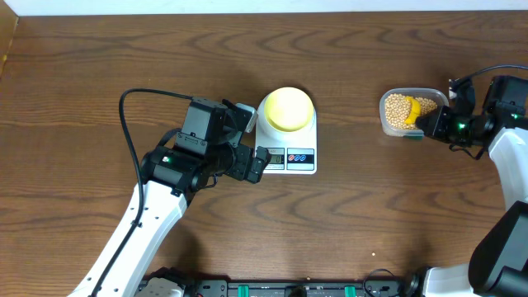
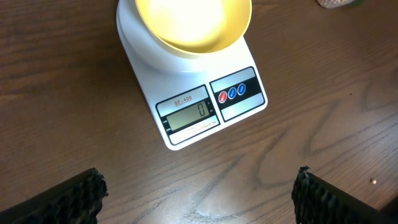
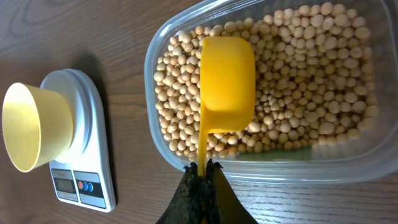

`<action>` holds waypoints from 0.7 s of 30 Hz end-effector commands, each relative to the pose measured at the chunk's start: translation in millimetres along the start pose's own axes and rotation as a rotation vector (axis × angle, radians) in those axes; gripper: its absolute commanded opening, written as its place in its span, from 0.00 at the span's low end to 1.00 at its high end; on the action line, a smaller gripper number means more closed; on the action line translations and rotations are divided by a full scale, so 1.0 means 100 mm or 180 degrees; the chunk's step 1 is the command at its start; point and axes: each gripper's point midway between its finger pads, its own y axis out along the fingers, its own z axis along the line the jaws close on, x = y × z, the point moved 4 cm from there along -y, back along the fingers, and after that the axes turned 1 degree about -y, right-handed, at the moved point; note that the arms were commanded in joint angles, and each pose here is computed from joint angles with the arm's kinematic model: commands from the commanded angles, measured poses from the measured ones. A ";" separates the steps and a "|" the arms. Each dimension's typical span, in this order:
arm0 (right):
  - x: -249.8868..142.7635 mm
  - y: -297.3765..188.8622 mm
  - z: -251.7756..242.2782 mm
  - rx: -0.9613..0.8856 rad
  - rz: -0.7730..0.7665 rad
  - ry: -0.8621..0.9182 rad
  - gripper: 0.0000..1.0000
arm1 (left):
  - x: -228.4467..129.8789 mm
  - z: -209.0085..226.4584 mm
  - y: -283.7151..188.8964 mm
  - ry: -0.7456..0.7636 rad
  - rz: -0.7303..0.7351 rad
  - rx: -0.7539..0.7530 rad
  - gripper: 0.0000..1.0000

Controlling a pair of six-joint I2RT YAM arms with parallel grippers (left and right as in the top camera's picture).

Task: Scoop item into bowl and weigh 50g on scale
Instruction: 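Drag the scoop through the soybeans toward the tub's near side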

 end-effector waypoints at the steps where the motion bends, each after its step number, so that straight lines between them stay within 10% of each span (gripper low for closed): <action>1: -0.03 -0.01 -0.07 0.0099 0.0011 0.0171 0.01 | 0.01 0.02 0.00 0.0038 -0.0015 0.0041 0.98; 21: -0.14 -0.04 -0.12 0.0722 -0.0137 0.0503 0.01 | 0.01 0.02 0.00 0.0036 -0.0008 0.0041 0.98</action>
